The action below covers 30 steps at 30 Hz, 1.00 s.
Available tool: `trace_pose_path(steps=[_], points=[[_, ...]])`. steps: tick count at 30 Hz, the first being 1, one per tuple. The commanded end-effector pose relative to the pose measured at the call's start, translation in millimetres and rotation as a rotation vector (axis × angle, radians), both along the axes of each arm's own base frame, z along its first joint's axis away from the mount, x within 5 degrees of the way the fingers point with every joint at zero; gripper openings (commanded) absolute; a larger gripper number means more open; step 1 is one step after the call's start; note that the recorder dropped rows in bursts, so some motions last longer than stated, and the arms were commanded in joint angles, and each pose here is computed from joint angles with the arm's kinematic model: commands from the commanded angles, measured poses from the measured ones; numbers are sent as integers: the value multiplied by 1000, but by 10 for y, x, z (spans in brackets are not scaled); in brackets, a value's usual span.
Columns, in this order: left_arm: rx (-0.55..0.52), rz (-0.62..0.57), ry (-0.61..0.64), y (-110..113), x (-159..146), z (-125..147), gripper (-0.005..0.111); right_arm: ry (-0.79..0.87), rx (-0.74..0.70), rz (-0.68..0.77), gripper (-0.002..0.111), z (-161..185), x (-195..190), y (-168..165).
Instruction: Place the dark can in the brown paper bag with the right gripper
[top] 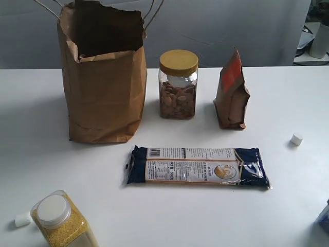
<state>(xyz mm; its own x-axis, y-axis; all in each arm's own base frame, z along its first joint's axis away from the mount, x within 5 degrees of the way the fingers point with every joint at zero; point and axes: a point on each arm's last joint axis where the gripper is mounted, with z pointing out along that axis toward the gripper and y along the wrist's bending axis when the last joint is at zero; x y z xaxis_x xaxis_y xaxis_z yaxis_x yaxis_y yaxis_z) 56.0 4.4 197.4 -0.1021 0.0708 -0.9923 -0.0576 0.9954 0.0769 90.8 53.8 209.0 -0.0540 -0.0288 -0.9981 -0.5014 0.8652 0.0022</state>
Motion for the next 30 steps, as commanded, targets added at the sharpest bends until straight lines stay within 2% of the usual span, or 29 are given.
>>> trace_pose_path(steps=[1, 6, 11, 20, 30], points=[[0, -6, -3, -3, -1, -7, 0, -46, 29, -8, 0, 26, -92, -71], [0, -6, -3, -3, -1, -7, 0, -85, 49, -7, 0, 65, -157, -111], [0, -6, -3, -3, -1, -7, 0, -80, 24, -85, 0, 45, -185, -200], [0, -6, -3, -3, -1, -7, 0, -99, 97, -220, 0, 26, -369, -367], [0, -6, -4, -3, -1, -6, 0, -20, 102, -264, 0, -41, -364, -387]])
